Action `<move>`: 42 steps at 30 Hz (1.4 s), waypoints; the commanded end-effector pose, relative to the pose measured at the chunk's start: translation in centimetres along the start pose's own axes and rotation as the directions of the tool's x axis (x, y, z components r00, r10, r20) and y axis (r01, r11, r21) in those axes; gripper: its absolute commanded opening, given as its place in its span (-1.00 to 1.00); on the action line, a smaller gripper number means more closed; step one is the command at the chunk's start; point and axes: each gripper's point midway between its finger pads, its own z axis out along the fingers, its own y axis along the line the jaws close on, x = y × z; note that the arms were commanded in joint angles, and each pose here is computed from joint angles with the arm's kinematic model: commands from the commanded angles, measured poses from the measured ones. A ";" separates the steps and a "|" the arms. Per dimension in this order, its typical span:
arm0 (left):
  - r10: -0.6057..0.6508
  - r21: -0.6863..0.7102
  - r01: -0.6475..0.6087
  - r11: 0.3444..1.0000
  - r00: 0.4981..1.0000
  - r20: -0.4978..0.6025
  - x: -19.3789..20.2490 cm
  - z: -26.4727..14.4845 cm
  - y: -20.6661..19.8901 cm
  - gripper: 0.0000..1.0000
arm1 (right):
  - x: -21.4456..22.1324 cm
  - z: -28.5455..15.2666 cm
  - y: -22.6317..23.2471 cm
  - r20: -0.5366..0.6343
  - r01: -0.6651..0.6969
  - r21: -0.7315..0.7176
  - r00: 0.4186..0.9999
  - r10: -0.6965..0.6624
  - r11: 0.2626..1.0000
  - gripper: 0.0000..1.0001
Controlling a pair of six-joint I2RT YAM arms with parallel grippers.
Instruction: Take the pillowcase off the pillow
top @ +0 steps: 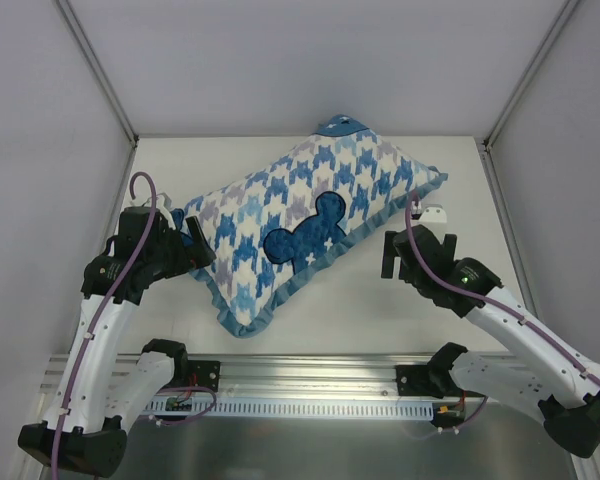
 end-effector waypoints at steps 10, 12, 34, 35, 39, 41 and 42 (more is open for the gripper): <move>-0.004 0.066 0.008 0.998 0.999 -0.050 1.5 -0.6 -1.1 0.97 | 0.0 -0.8 -1.2 0.024 -0.047 0.023 0.999 0.046 0.999 0.93; -0.003 0.083 0.007 0.996 0.999 -0.053 1.7 -0.9 -1.6 0.97 | 0.1 -0.8 -1.2 0.023 -0.052 0.018 0.998 0.052 0.998 0.93; 0.006 0.175 0.050 0.983 0.952 -0.305 11.7 2.6 -7.9 0.98 | 0.7 -1.2 0.2 -0.027 -0.090 -0.050 0.996 0.089 0.995 0.93; 0.005 0.205 0.058 0.977 0.955 -0.296 11.5 3.3 -8.9 0.90 | 0.9 -1.4 0.1 -0.034 -0.090 -0.049 0.996 0.088 0.995 0.93; 0.033 0.237 0.034 0.971 0.962 -0.271 10.0 3.3 -10.4 -0.54 | 1.2 -1.8 -0.4 -0.044 -0.087 -0.047 0.995 0.085 0.995 0.93; 0.060 0.293 0.006 0.956 0.975 -0.214 7.8 2.0 -11.7 -1.00 | 1.1 -2.0 -0.6 -0.034 -0.081 -0.053 0.996 0.079 0.995 0.93; 0.057 0.297 0.005 0.955 0.978 -0.201 7.2 1.4 -11.7 -1.00 | 0.9 -2.1 -0.9 -0.023 -0.076 -0.042 0.997 0.075 0.996 0.93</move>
